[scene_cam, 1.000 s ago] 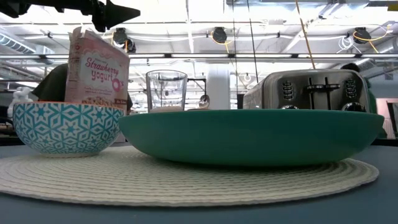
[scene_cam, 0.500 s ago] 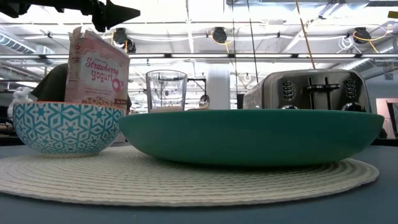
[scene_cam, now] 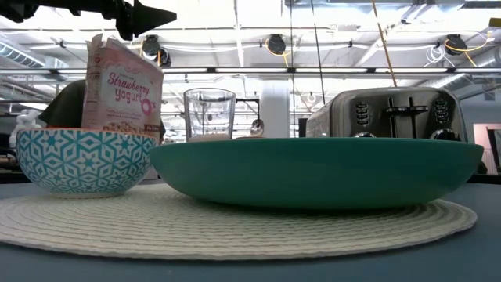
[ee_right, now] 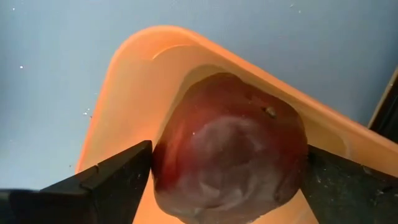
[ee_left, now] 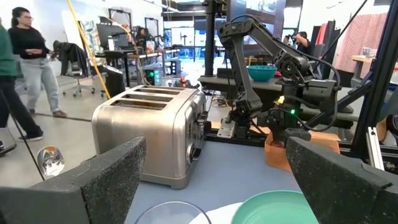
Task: Arrange a breakfast setting
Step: Put the red apple on the white placemat on the right of the cup of milk
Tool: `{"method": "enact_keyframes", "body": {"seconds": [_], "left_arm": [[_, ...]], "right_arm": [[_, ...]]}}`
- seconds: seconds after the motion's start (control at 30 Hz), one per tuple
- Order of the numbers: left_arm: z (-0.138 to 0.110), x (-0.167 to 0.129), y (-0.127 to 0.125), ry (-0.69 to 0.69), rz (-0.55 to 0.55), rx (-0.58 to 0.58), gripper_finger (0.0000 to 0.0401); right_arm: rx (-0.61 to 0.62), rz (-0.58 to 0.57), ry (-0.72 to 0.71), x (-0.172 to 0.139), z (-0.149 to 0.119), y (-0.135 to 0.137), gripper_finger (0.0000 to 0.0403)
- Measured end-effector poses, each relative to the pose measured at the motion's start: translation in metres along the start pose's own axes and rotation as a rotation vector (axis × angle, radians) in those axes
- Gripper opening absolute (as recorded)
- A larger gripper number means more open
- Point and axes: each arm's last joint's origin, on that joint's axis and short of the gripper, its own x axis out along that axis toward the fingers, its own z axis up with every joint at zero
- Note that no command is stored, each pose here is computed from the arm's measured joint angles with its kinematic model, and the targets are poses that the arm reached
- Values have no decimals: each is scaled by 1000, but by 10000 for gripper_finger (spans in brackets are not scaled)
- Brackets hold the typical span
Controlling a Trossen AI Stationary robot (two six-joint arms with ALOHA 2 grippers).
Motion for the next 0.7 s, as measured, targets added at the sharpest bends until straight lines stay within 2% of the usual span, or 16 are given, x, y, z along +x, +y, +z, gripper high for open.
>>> {"method": "enact_keyframes", "body": {"seconds": [0.23,0.53,0.7], "left_arm": [[0,0,0,0,0,0,392],[0,0,0,0,0,0,392],[0,0,0,0,0,0,392]], "right_arm": [[0,2,-2,0,0,0,296],[-26,10,9,-2,1,0,296],[-49,12,68,-7,1,-2,295]]}}
